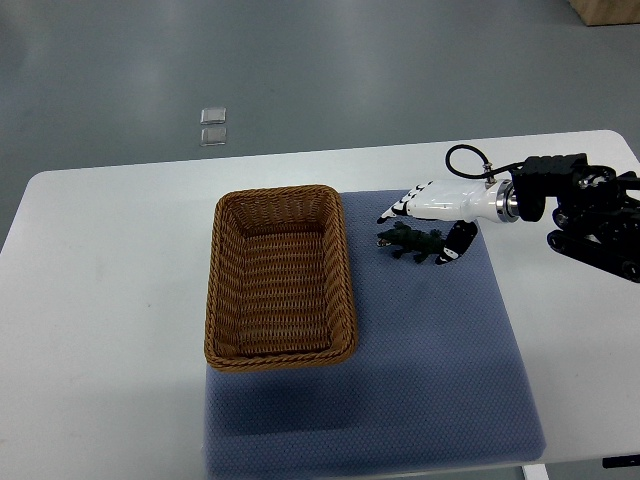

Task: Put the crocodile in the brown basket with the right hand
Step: 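Reach the right hand down over the green toy crocodile, then close the right hand fingers around the crocodile's body, then lift the crocodile off the mat with the right hand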

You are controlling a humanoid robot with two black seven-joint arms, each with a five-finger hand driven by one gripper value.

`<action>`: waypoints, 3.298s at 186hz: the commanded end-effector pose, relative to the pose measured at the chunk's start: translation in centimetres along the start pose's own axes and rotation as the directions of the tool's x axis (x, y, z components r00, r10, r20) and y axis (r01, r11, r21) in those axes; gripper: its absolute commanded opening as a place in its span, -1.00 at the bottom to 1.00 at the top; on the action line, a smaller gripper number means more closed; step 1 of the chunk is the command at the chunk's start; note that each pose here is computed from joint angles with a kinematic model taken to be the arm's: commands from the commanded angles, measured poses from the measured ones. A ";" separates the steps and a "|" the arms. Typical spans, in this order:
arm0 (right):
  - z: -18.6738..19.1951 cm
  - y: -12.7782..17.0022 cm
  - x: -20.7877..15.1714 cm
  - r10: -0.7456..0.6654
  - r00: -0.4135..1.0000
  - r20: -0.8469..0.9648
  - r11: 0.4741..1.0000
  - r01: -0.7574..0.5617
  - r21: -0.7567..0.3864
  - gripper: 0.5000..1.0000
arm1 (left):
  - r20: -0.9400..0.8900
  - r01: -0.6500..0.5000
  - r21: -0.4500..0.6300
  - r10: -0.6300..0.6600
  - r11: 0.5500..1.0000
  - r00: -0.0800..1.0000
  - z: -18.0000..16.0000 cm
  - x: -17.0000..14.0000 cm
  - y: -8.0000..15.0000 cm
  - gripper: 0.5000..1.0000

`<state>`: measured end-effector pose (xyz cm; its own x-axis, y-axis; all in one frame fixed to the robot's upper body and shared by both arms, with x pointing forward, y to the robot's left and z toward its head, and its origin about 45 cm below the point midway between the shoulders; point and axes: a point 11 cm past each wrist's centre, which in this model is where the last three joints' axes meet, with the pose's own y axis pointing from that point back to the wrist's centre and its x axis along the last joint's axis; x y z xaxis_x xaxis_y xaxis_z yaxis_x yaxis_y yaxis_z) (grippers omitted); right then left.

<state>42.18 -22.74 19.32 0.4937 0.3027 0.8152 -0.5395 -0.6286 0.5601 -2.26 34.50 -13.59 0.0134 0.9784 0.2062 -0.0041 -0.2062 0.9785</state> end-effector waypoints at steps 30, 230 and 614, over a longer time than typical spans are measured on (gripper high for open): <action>-0.3 -0.4 0.3 -0.005 0.999 -0.042 1.000 0.006 0.003 0.71 | 0.000 0.000 0.000 0.000 1.000 1.000 0.0 0.0 0.0 1.00; 0.7 -1.0 -0.7 -0.045 0.987 -0.156 0.998 0.038 -0.047 0.71 | 0.000 0.000 0.000 0.000 1.000 1.000 0.0 0.0 0.0 1.00; 1.5 -0.6 2.4 0.063 0.975 -0.212 0.993 -0.083 -0.087 -1.00 | 0.000 0.000 0.000 0.000 1.000 1.000 0.0 0.0 0.0 1.00</action>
<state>44.83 -22.79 20.85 0.3069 0.4093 0.8593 -0.6370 -0.5825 0.5049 -2.26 34.50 -13.59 0.0134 0.9785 0.2059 -0.0042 -0.2059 0.9786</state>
